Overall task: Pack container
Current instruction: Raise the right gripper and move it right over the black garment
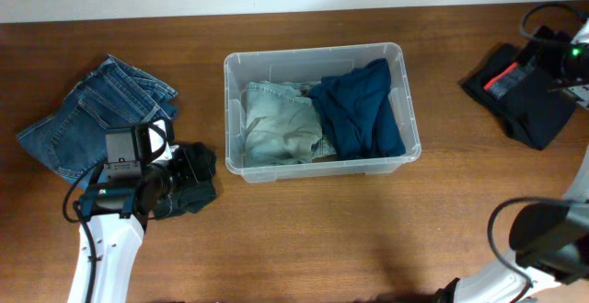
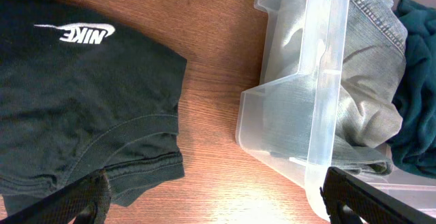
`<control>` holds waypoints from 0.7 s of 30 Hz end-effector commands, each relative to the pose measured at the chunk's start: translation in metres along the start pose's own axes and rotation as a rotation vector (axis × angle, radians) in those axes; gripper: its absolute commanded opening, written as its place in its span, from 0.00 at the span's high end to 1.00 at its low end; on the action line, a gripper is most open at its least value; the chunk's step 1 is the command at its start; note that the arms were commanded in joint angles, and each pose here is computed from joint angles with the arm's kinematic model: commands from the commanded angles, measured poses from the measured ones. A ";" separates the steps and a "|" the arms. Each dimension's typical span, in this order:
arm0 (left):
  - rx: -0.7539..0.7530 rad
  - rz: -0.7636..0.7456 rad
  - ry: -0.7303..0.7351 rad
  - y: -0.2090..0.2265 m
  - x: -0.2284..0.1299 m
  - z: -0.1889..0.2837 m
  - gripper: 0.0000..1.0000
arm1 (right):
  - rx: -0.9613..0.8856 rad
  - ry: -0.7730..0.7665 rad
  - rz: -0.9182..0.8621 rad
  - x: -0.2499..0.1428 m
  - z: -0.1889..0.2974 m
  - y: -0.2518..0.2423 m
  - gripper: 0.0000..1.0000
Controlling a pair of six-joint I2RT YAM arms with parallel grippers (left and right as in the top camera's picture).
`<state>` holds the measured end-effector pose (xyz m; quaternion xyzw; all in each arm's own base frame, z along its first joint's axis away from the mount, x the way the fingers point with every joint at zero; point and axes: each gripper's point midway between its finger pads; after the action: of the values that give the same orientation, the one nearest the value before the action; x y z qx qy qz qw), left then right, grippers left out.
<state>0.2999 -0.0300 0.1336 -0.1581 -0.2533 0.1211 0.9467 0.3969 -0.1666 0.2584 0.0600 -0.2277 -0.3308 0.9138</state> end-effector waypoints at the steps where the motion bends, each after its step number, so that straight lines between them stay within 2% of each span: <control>1: 0.003 -0.021 -0.007 -0.001 0.002 0.001 0.01 | -0.118 -0.015 -0.060 0.019 -0.033 -0.031 0.01; 11: 0.003 -0.021 -0.007 -0.001 0.002 0.001 0.01 | -0.186 -0.059 -0.134 0.054 -0.121 -0.058 0.01; 21: 0.003 -0.021 -0.007 -0.001 0.002 0.001 0.01 | -0.154 -0.153 -0.132 0.083 -0.162 -0.056 0.01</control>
<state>0.3000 -0.0300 0.1337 -0.1581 -0.2535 0.1211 0.9466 0.4918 -0.2607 0.1414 -0.0113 -0.2663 -0.4008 0.8765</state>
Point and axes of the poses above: each gripper's point midway between its finger pads, its own z axis back along the fingers, its own y axis along the line the jaws close on, x = y × z, and after that the axes turned 2 degrees about -z, right-handed
